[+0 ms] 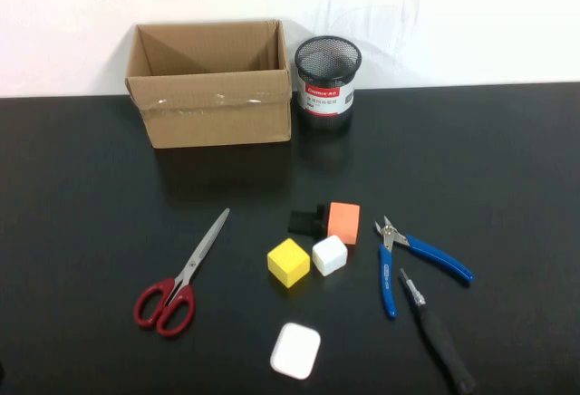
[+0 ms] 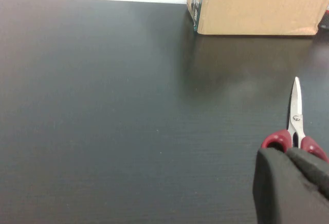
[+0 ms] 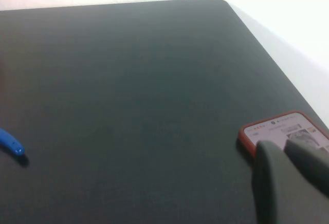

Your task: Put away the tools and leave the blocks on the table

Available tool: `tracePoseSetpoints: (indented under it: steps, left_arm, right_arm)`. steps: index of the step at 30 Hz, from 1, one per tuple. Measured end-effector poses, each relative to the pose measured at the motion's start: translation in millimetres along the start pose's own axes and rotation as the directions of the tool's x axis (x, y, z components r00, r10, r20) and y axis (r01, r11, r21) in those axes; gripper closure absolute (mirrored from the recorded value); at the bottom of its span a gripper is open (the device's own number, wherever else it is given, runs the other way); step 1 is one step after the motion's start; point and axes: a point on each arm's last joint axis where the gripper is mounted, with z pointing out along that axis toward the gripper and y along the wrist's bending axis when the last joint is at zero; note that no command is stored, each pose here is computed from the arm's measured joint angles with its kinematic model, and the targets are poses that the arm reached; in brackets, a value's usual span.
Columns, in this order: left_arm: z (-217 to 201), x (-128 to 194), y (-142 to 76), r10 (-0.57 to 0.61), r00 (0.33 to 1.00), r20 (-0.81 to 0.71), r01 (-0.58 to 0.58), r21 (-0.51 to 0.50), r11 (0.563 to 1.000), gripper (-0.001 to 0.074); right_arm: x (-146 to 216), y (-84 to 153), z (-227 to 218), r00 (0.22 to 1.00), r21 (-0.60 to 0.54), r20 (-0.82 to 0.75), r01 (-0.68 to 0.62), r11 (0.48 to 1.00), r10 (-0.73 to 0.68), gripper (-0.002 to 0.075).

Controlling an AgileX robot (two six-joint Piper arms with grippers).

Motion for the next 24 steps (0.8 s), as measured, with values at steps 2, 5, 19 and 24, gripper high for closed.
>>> tracePoseSetpoints:
  steps: [2, 5, 19, 24]
  left_arm:
    - [0.0, 0.0, 0.0, 0.0, 1.0, 0.0, 0.0, 0.0, 1.0, 0.0739]
    - [0.0, 0.0, 0.0, 0.0, 1.0, 0.0, 0.0, 0.0, 1.0, 0.0739]
    - [0.0, 0.0, 0.0, 0.0, 1.0, 0.0, 0.0, 0.0, 1.0, 0.0739]
    - [0.0, 0.0, 0.0, 0.0, 1.0, 0.0, 0.0, 0.0, 1.0, 0.0739]
  right_arm:
    - [0.0, 0.0, 0.0, 1.0, 0.0, 0.0, 0.0, 1.0, 0.0, 0.0733]
    - [0.0, 0.0, 0.0, 1.0, 0.0, 0.0, 0.0, 1.0, 0.0, 0.0733]
    - [-0.4, -2.1, 0.0, 0.996, 0.024, 0.002, 0.094, 0.995, -0.094, 0.0733]
    - [-0.5, -2.1, 0.0, 0.996, 0.023, 0.004, 0.094, 0.995, -0.094, 0.0733]
